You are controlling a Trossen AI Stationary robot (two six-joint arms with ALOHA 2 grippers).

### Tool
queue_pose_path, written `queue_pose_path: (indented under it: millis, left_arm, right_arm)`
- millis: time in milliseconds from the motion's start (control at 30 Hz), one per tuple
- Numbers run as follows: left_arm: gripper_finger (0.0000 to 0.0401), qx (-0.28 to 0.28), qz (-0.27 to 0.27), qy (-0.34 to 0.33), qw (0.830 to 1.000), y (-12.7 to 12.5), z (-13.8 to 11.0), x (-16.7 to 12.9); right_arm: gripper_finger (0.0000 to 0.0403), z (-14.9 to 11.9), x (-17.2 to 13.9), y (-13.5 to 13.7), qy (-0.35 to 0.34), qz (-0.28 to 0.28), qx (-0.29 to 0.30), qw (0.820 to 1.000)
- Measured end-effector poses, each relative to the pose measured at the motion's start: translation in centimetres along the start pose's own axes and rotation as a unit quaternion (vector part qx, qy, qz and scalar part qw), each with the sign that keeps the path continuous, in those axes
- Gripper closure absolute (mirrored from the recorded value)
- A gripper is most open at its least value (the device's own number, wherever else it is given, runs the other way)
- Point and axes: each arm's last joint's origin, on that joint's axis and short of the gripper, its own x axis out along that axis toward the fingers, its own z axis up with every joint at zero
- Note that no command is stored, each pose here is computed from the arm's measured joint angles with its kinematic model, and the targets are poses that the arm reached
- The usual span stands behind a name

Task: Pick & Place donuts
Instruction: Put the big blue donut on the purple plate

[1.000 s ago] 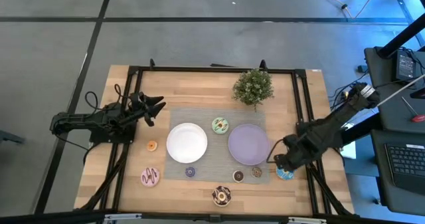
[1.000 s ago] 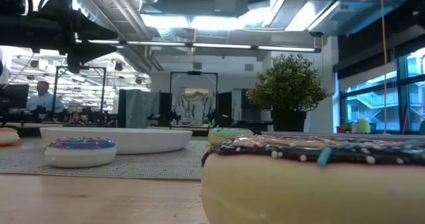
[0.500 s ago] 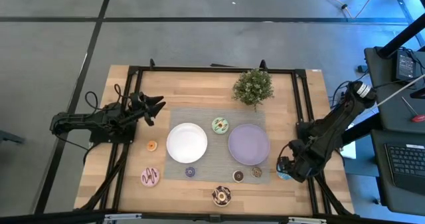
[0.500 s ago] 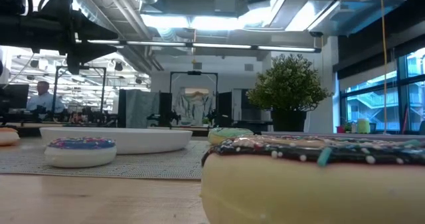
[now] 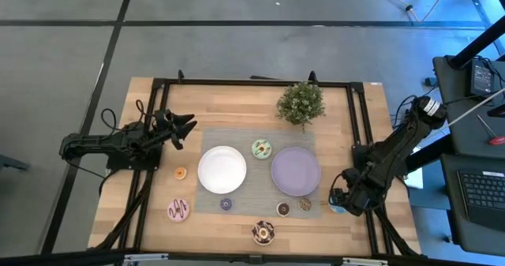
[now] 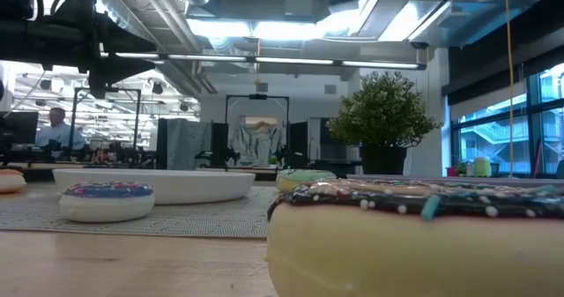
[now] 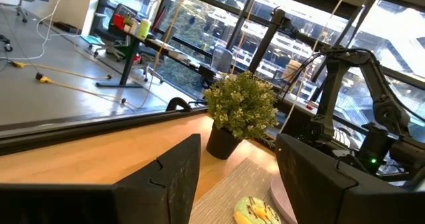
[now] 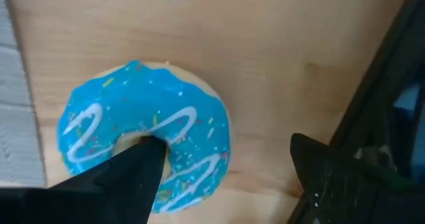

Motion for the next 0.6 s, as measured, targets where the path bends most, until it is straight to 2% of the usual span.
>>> queue_pose_path:
  millis: [267, 600]
  left_arm:
    - [0.0213, 0.0, -0.001, 0.0, 1.0, 0.0, 0.0, 0.0]
    - [0.0211, 0.001, -0.001, 0.0, 1.0, 0.0, 0.0, 0.0]
  right_arm:
    - [0.0099, -0.1, 1.4, 0.3, 0.026, 0.027, -0.005, 0.999]
    - [0.0194, -0.4, 1.4, 0.6, 0.021, 0.03, -0.018, 0.999]
